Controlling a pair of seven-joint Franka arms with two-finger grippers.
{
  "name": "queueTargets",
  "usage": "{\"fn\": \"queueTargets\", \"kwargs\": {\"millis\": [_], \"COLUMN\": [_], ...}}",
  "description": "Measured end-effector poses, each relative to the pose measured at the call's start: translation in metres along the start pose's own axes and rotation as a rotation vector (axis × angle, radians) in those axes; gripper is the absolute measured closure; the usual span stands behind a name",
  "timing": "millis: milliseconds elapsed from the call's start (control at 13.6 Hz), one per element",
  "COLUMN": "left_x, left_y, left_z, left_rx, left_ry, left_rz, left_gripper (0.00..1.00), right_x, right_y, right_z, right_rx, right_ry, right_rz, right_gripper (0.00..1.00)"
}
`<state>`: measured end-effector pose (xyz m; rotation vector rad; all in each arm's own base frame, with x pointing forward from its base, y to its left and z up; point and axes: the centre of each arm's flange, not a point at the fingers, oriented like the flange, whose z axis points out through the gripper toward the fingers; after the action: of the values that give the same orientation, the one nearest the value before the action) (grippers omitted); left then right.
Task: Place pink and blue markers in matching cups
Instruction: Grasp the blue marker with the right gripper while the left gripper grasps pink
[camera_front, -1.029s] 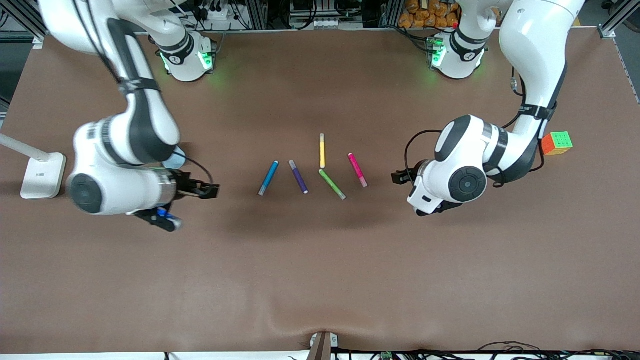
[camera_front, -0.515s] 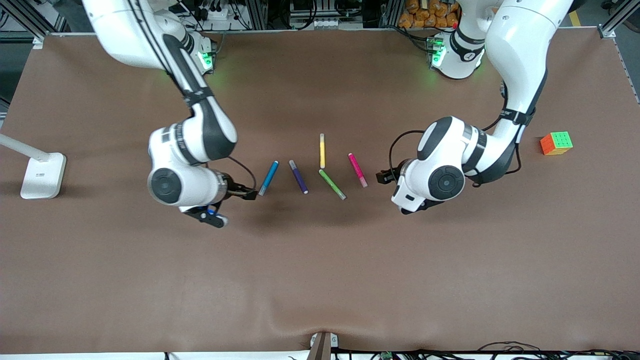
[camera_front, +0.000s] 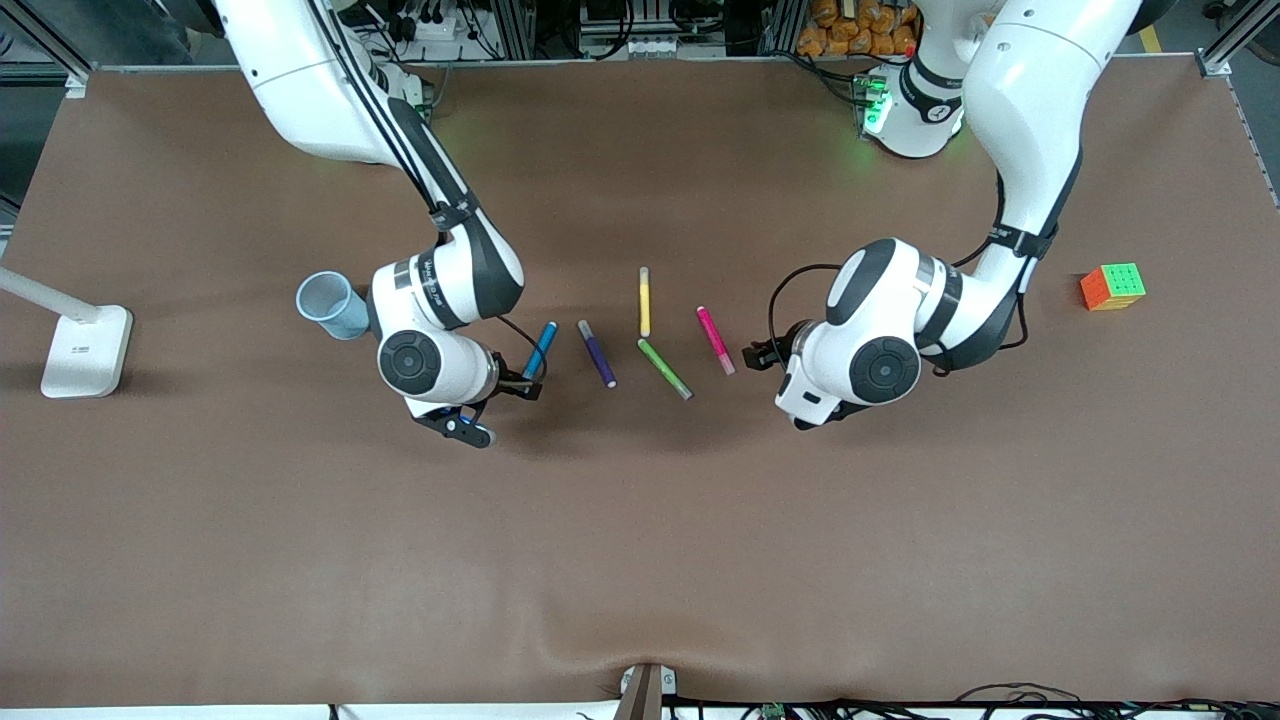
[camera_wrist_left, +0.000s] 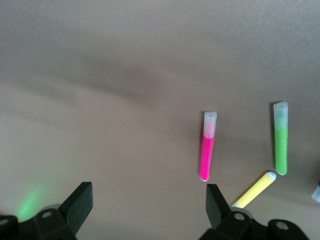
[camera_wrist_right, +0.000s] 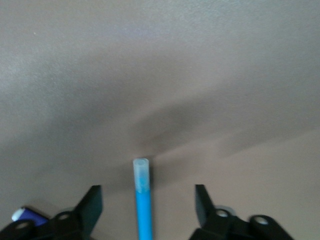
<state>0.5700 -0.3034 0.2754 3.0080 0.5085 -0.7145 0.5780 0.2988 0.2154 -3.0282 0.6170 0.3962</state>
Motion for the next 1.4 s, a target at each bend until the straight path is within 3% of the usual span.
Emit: {"fn": "queueTargets", "kwargs": {"millis": [74,147,662,809,1250,1397], "left_x": [0.002,0.004,0.001,0.004,0.009,0.007], "left_y": [-0.001,-0.002,0.004,0.004,0.012,0.019], "left_z": [0.000,-0.002,0.001,0.008,0.034,0.045], "left_rx": [-0.004,-0.008,-0.046,-0.045,-0.074,-0.070], "left_ry": [0.001,0.003,-0.042,-0.055,-0.129,-0.132], "left_rz": [-0.003,-0.007,-0.018,-0.022,-0.052,-0.070], "left_gripper": [0.00,0.00,0.00,0.00,0.00,0.00], "right_x": [-0.004,-0.006,-0.003,-0.004,-0.005,-0.009], "right_y": [-0.005,-0.007,-0.004,-0.002,-0.004,-0.008], "right_z": [0.004,0.007,0.025,0.030,0.040,0.041], "right_rx": [-0.003,-0.005,-0.006,-0.010,-0.010,-0.010], "right_ry": [0.006,0.008,0.025,0.023,0.031,0.034], "right_rz": [0.006,0.010,0.021,0.023,0.018,0.011], "right_gripper": [0.38,0.41,0.45,0.55,0.59,0.84]}}
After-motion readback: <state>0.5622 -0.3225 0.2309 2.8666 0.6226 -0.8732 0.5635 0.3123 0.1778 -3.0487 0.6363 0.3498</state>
